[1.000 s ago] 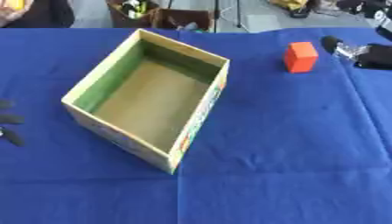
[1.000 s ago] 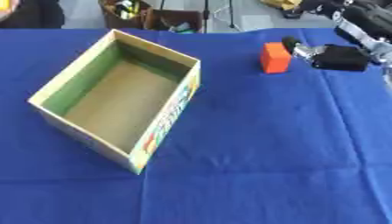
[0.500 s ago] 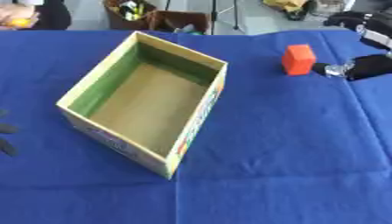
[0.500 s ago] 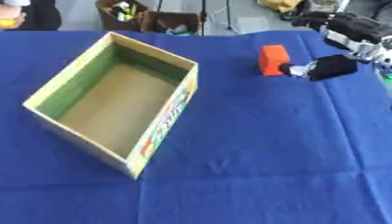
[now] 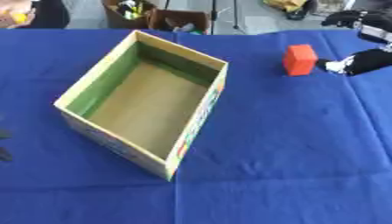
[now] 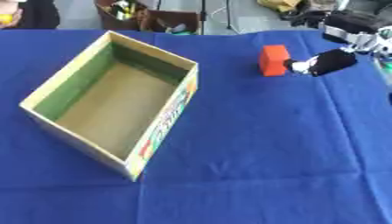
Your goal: Pick up objects on the table and place them in the box.
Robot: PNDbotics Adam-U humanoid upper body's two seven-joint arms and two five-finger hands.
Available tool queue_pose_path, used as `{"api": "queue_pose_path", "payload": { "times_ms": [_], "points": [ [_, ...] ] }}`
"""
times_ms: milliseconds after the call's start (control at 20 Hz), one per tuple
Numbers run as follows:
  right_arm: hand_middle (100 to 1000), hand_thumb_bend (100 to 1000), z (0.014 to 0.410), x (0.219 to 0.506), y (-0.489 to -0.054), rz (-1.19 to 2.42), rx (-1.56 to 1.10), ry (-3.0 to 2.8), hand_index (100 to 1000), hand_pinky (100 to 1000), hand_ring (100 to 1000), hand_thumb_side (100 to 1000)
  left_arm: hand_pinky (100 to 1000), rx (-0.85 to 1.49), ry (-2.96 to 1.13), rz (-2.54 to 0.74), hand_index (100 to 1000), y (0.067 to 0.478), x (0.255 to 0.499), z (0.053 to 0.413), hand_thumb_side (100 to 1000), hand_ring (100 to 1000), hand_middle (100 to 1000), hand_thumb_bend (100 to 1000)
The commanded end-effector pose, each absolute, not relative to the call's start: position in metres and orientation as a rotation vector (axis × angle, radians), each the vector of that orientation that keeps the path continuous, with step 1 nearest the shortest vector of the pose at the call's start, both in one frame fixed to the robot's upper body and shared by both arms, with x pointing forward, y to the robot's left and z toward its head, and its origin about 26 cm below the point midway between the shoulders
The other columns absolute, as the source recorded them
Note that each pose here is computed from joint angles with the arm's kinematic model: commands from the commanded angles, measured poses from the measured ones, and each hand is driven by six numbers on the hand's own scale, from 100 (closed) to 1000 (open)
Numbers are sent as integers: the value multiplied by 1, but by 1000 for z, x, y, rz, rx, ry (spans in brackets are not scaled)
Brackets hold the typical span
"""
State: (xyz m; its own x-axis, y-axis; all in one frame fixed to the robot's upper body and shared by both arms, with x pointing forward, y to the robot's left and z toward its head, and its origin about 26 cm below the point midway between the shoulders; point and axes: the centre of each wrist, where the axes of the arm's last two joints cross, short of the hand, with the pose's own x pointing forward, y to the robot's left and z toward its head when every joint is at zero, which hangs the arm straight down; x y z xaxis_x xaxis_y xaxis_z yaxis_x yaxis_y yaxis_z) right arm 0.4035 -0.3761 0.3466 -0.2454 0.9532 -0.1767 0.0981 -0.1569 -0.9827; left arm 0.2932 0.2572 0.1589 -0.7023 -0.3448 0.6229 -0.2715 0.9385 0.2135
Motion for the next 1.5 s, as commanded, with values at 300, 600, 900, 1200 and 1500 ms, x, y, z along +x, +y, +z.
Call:
{"api": "queue_pose_path", "payload": {
  "times_ms": [300, 600, 900, 1200, 1500],
  "points": [
    [990, 344, 369, 400, -402, 1519, -1322, -1274, 1000, 902, 941, 634, 333, 440, -2424, -174, 825, 256, 292, 168, 927, 559, 627, 100],
    [992, 396, 376, 398, -413, 1519, -1345, -1245, 1000, 906, 940, 652, 330, 440, -2427, -186, 825, 255, 292, 168, 927, 558, 627, 100],
    [984, 399, 379, 399, -419, 1468, -1371, -1265, 1000, 900, 928, 659, 329, 429, -2434, -198, 825, 252, 293, 169, 925, 558, 627, 100],
    [982, 375, 388, 395, -418, 1459, -1426, -1294, 1000, 894, 924, 656, 328, 427, -2430, -207, 824, 251, 292, 169, 924, 557, 626, 100],
    [977, 331, 391, 394, -420, 1489, -1401, -1284, 1000, 891, 921, 613, 327, 425, -2434, -218, 824, 251, 293, 170, 924, 557, 627, 100]
  ]
}}
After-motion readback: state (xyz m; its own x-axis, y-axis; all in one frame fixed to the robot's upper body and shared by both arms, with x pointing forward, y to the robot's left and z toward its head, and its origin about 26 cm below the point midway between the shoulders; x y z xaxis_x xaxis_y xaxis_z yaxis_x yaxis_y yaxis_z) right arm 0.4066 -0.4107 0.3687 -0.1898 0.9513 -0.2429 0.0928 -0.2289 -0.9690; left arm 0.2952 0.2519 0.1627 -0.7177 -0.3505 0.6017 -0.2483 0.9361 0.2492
